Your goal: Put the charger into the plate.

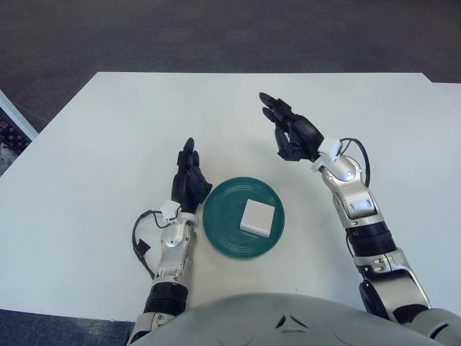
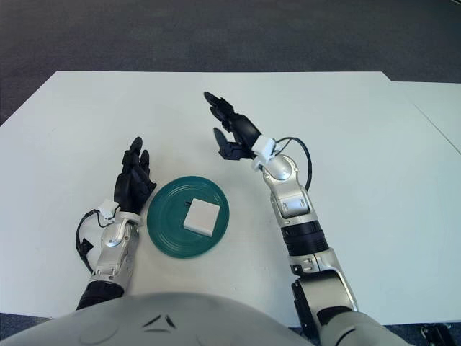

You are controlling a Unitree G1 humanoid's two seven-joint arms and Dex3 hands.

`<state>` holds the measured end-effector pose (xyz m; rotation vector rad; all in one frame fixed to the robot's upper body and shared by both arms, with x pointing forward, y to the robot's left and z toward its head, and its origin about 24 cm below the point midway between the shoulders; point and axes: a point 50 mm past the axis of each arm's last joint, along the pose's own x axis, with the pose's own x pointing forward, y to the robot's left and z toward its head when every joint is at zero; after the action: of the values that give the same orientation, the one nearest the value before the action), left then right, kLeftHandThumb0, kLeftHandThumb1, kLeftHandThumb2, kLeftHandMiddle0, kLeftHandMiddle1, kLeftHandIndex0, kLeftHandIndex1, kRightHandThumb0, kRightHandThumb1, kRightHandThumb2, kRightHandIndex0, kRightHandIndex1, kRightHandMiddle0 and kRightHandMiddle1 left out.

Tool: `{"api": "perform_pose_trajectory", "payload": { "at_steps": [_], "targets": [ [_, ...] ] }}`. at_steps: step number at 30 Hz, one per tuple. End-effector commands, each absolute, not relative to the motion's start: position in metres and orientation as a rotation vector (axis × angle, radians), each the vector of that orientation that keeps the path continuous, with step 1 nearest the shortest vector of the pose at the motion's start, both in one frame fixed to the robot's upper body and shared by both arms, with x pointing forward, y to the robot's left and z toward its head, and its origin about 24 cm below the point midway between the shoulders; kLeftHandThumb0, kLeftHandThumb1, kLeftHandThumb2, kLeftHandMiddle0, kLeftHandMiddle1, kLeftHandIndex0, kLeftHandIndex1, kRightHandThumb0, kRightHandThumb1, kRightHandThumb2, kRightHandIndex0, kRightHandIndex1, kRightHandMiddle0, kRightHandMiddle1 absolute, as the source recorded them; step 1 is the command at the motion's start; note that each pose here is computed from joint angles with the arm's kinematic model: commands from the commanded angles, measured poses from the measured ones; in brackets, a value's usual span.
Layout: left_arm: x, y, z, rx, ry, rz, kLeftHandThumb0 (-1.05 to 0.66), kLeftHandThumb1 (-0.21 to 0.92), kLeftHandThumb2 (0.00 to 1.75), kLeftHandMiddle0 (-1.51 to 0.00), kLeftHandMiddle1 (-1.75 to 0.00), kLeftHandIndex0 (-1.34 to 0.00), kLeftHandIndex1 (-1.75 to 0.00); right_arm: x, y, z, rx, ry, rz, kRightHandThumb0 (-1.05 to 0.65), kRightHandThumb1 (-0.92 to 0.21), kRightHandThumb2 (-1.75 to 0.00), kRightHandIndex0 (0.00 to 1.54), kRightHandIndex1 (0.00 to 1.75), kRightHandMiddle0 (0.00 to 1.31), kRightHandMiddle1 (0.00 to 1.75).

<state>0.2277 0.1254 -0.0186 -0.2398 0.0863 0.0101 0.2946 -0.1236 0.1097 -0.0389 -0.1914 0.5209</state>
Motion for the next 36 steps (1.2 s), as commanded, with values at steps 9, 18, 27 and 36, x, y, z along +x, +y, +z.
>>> {"api": "perform_pose_trajectory", "payload": {
  "at_steps": [9,18,27,36],
  "targets": [
    [0.212,0.124,-0.052,-0.209,0.237,0.032,-1.05,0.92,1.03,-0.02,-0.01,-0.01,-0.14,0.281,-0.161,0.013,0.426,0.151,0.193,-1.05,-0.92,-0.94,0.1,0.0,0.08,0.39],
    [0.207,0.129,-0.051,-0.204,0.224,0.029,-1.05,0.92,1.01,-0.01,0.0,0.0,-0.11,0.267,-0.159,-0.012,0.297,0.172,0.153,-1.05,-0.92,-0.95,0.12,0.01,0.02,0.49],
    [0.2,0.136,-0.052,-0.216,0.231,0.038,-1.05,0.92,1.01,0.0,0.0,-0.01,-0.08,0.259,-0.146,-0.035,0.246,0.209,0.086,-1.05,-0.92,-1.03,0.16,0.01,0.0,0.5],
    [0.196,0.139,-0.051,-0.263,0.215,0.024,-1.05,0.92,1.01,0.0,0.0,-0.03,-0.1,0.253,-0.139,-0.037,0.209,0.201,0.054,-1.03,-0.92,-1.05,0.19,0.01,0.0,0.52]
  ]
}}
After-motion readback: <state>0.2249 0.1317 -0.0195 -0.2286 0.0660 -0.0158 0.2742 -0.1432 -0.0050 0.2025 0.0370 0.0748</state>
